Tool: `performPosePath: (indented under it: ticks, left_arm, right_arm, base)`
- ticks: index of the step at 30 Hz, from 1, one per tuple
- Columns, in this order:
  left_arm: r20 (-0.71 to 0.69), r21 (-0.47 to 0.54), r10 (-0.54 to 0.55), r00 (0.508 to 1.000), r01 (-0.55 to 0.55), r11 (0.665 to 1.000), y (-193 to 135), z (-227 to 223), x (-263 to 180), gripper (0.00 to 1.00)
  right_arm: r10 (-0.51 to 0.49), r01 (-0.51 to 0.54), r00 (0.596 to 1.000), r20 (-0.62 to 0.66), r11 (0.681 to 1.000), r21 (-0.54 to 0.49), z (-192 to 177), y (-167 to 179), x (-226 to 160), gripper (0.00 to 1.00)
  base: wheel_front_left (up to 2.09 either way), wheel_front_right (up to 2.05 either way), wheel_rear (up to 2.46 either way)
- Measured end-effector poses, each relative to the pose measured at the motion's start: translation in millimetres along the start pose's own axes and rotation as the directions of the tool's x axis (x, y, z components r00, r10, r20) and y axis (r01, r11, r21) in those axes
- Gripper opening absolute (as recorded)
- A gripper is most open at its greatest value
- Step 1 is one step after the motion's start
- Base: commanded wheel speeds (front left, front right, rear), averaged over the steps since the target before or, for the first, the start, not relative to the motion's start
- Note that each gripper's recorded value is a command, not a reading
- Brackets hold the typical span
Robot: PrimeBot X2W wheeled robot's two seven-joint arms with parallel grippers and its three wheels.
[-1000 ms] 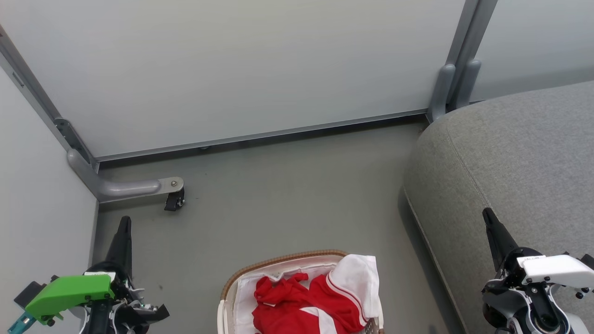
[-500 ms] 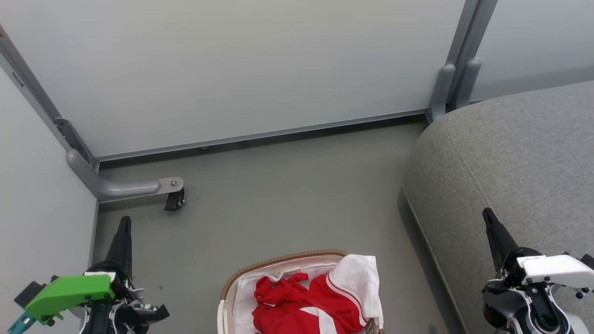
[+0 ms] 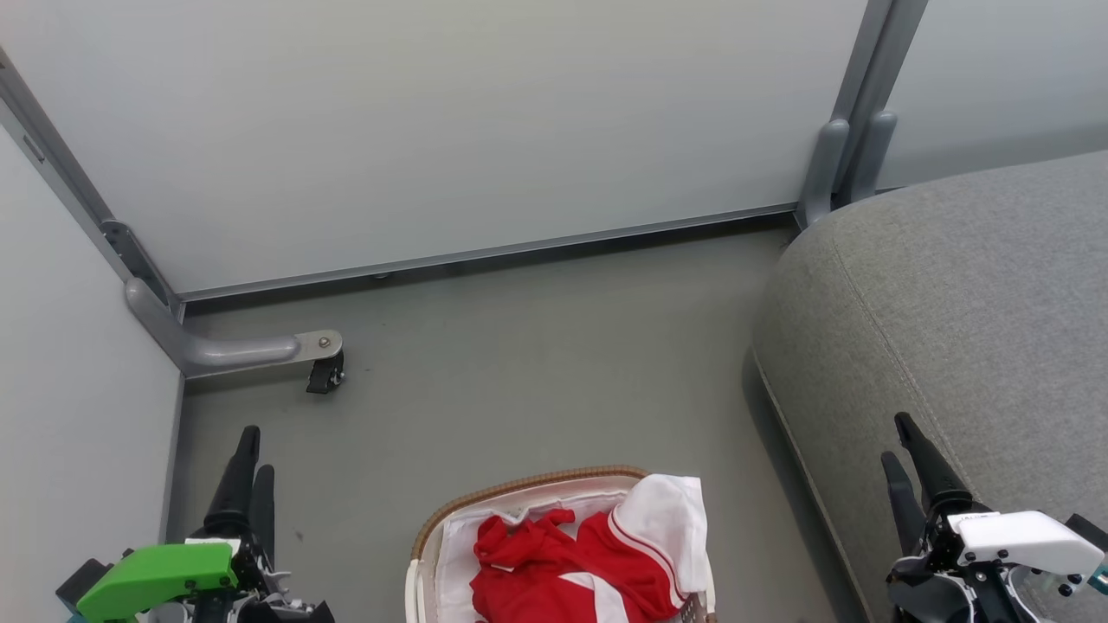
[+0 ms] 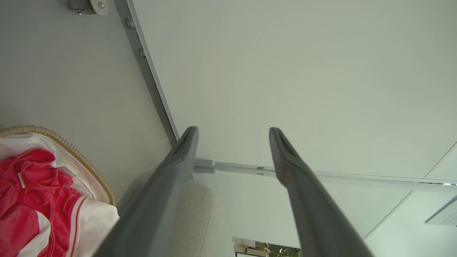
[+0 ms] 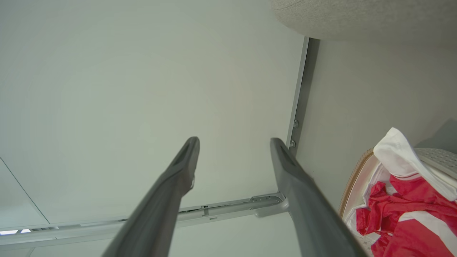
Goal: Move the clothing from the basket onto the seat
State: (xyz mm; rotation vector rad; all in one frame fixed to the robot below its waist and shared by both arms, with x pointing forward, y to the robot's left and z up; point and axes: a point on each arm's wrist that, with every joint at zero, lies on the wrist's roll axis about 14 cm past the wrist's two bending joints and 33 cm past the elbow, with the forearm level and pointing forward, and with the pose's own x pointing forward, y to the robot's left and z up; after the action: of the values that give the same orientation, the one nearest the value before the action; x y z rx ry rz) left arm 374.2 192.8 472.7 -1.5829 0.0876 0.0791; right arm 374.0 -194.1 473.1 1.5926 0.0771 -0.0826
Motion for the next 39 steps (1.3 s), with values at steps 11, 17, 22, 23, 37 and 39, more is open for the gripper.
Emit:
performPosePath:
  ticks: [11,17,22,23,37,39]
  left_arm:
    - [-0.014,0.059,0.003,1.000,-0.002,0.998,1,-13,1,1.00]
    - [-0.007,0.125,-0.006,1.000,0.007,0.992,-3,-15,2,1.00]
    - [-0.014,0.203,-0.020,1.000,0.022,0.979,-7,-20,3,1.00]
    - [-0.016,0.216,-0.023,1.000,0.026,0.976,-8,-20,3,1.00]
    - [-0.025,0.456,-0.065,0.998,0.069,0.887,-20,-28,4,1.00]
    - [-0.029,0.494,-0.067,0.997,0.072,0.867,-21,-29,4,1.00]
  right_arm:
    - [-0.012,0.014,0.999,0.038,0.998,-0.069,4,-3,0,1.00]
    - [-0.010,0.020,0.998,0.065,0.986,-0.168,11,-2,0,1.00]
    - [0.022,-0.001,0.997,0.068,0.953,-0.302,11,8,2,1.00]
    - [0.029,-0.006,0.997,0.066,0.944,-0.331,11,11,2,1.00]
    - [0.105,-0.046,0.993,0.057,0.780,-0.625,8,32,3,1.00]
    - [0.108,-0.048,0.993,0.051,0.754,-0.655,6,33,3,1.00]
  base:
    - [0.00,0.00,0.00]
    - [0.00,0.00,0.00]
    - [0.00,0.00,0.00]
    - [0.00,0.00,0.00]
    - [0.00,0.00,0.00]
    - [0.00,0.00,0.00]
